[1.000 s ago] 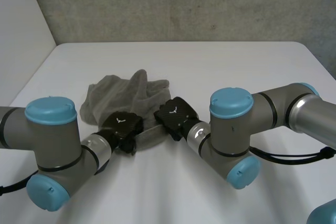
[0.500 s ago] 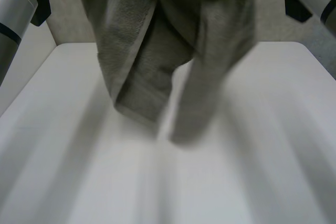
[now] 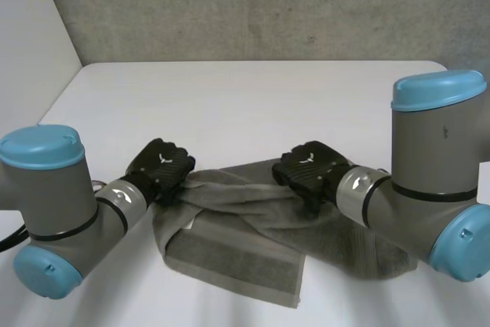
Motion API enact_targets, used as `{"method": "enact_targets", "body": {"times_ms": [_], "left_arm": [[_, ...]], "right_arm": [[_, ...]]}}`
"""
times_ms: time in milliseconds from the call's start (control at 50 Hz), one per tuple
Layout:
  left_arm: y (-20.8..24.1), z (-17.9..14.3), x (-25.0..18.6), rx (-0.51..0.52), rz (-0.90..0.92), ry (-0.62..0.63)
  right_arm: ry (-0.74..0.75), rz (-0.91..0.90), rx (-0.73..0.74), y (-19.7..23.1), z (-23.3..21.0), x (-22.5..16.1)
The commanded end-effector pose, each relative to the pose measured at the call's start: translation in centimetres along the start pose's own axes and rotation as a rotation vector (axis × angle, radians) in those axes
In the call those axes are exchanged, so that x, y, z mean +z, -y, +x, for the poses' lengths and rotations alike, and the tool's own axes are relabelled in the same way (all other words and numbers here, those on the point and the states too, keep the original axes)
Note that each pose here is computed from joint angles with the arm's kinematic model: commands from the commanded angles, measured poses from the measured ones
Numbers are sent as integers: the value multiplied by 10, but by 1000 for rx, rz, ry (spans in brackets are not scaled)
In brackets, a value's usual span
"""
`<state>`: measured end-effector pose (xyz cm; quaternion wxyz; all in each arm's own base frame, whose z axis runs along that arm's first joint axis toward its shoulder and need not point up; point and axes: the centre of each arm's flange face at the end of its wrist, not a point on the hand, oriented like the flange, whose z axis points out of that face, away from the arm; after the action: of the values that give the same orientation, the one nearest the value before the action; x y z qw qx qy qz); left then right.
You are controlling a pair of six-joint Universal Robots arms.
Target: Fold the towel.
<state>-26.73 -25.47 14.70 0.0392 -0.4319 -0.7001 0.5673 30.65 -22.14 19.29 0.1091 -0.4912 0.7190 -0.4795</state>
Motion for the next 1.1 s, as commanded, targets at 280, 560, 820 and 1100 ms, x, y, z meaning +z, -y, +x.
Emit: {"method": "enact_targets", "body": {"times_ms": [280, 560, 820, 1100], "left_arm": [[-8, -12, -9, -20, -20, 29], [-15, -10, -17, -40, -24, 2], [19, -38, -31, -52, 86, 97], [66, -57, -54, -157, 274, 114]], "right_arm": [[-102, -101, 63, -49, 62, 29], [-78, -112, 90, -67, 65, 52], [-170, 17, 131, -19, 96, 0], [-18, 88, 139, 13, 80, -39]]}}
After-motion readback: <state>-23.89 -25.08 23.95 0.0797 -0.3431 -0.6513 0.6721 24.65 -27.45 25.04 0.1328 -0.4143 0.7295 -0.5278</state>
